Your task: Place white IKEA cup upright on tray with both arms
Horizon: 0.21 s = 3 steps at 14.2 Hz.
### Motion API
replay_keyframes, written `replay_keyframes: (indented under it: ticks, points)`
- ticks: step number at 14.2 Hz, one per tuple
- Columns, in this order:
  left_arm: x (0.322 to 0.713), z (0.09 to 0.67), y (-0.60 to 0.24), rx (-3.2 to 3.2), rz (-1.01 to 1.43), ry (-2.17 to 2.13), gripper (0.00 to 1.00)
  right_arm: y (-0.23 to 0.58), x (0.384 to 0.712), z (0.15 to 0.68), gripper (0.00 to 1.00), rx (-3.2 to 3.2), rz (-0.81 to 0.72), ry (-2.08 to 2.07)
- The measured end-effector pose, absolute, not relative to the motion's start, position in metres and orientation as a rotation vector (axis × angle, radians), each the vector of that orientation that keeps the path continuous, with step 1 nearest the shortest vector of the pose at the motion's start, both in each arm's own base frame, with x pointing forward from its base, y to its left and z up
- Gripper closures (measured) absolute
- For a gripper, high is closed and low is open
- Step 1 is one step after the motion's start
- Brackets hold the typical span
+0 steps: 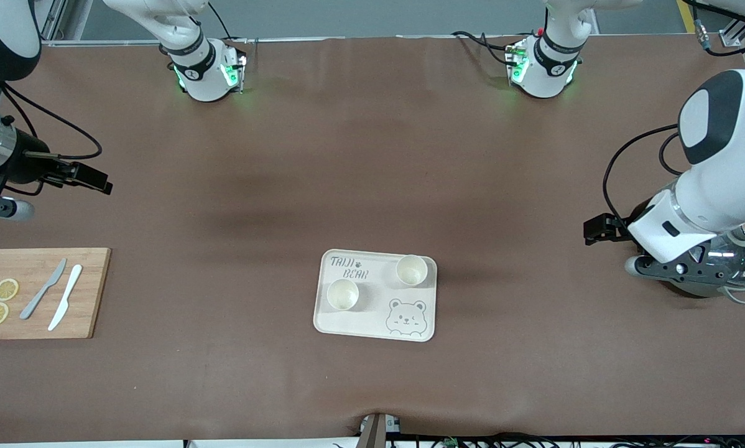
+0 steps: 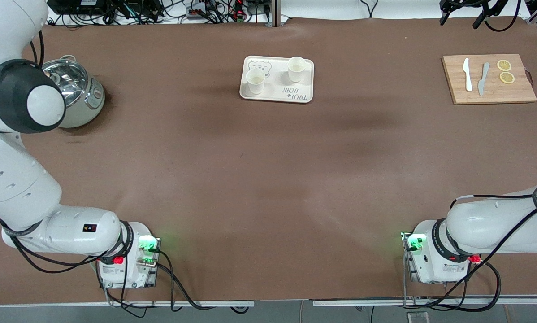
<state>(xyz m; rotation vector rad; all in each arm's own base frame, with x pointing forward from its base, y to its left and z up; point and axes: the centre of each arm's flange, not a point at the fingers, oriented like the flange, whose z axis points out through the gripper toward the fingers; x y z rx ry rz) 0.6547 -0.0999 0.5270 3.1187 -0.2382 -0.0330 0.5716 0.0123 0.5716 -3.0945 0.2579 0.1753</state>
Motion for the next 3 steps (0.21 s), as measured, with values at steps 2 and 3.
replay_keyframes:
  ticks: [2,3]
  points:
    - [0.651,0.539,-0.099,3.12,-0.009,-0.237,0.0,0.015,0.572,0.572,0.0,-3.095,0.174,0.251]
    - [0.649,0.544,-0.099,3.12,-0.001,-0.237,0.0,0.015,0.572,0.572,0.0,-3.095,0.174,0.25]
